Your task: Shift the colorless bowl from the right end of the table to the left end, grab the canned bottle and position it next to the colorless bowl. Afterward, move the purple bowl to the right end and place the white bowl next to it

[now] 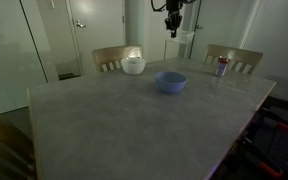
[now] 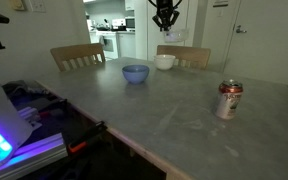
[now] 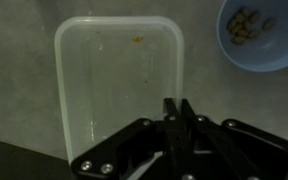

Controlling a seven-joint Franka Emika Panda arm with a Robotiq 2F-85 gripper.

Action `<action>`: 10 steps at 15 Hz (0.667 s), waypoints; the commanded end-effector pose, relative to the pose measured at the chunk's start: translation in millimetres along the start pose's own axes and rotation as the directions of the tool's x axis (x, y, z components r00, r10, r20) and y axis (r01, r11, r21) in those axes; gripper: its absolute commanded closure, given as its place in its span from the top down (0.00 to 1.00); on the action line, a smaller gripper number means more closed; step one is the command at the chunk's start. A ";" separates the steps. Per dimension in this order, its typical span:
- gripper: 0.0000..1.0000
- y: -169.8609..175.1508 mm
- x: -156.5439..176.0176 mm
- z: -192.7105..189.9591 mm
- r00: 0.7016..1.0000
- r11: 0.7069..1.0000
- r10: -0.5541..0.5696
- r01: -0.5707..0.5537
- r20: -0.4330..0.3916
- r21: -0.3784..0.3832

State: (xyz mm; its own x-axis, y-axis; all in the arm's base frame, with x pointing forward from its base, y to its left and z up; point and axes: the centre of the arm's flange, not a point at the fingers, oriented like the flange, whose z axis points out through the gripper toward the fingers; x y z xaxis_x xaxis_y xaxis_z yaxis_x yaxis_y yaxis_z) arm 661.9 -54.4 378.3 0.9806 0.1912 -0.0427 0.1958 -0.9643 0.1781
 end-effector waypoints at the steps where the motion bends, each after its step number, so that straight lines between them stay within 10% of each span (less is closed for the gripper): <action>1: 0.07 -3.3 -4.1 -2.0 1.000 1.000 -0.005 0.005 -0.002 0.001; 10: 0.02 -42.4 1.0 -14.0 0.999 0.999 -0.051 0.051 -0.008 0.005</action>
State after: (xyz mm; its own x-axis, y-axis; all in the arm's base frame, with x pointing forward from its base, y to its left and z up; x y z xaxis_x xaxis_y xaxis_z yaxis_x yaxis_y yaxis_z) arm 652.4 -43.1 378.5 0.9768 0.2107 -0.0390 0.2143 -0.9615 0.1721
